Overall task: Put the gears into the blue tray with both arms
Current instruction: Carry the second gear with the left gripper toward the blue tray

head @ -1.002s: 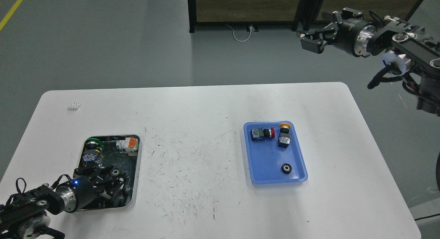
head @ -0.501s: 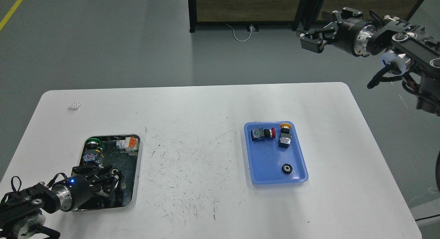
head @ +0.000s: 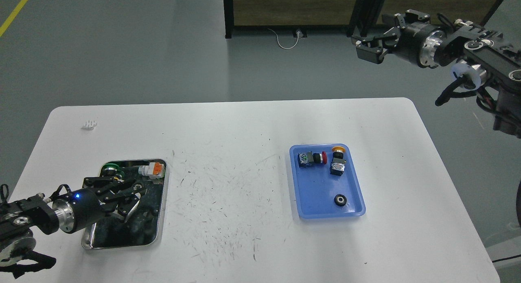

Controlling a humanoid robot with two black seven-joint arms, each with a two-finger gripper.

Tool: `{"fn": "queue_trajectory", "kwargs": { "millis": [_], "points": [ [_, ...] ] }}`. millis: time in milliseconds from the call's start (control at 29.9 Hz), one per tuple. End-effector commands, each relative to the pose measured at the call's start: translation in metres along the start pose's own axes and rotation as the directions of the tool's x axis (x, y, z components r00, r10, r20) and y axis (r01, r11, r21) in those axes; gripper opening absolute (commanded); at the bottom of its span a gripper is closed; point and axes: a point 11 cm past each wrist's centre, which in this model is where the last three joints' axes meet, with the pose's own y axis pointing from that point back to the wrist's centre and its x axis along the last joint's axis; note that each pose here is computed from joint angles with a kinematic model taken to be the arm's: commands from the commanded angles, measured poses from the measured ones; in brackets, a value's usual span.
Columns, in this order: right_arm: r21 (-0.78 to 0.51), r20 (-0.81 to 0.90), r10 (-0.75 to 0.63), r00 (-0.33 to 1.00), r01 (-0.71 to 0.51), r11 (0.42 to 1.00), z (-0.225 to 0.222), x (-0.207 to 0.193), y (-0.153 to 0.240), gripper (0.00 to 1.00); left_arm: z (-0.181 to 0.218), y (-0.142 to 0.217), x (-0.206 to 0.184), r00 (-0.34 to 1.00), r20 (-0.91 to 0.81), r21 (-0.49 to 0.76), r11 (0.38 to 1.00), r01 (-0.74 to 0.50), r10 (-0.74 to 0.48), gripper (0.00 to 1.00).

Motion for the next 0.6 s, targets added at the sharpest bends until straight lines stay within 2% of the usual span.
{"fn": "queue_trajectory", "kwargs": {
  "millis": [0,200,334,568],
  "points": [
    [-0.012,-0.003,0.009,1.0,-0.009,1.0,0.005,0.003,0.001,0.97,0.03,-0.008,-0.008,0.996,0.074,-0.018,0.998,0.053,-0.052,0.28],
    [-0.034,0.002,0.013,1.0,-0.012,0.999,0.016,0.004,0.003,0.97,0.058,-0.042,-0.054,0.975,0.134,-0.038,0.982,0.183,-0.176,0.28],
    [-0.045,0.002,0.022,1.0,-0.022,0.999,0.021,0.008,0.006,0.97,0.066,-0.077,-0.12,0.93,0.186,-0.022,0.945,0.326,-0.316,0.28],
    [-0.053,-0.001,0.05,0.999,-0.05,0.997,0.023,0.02,0.013,0.97,0.072,-0.117,-0.166,0.898,0.238,0.018,0.926,0.377,-0.37,0.28]
  ]
}}
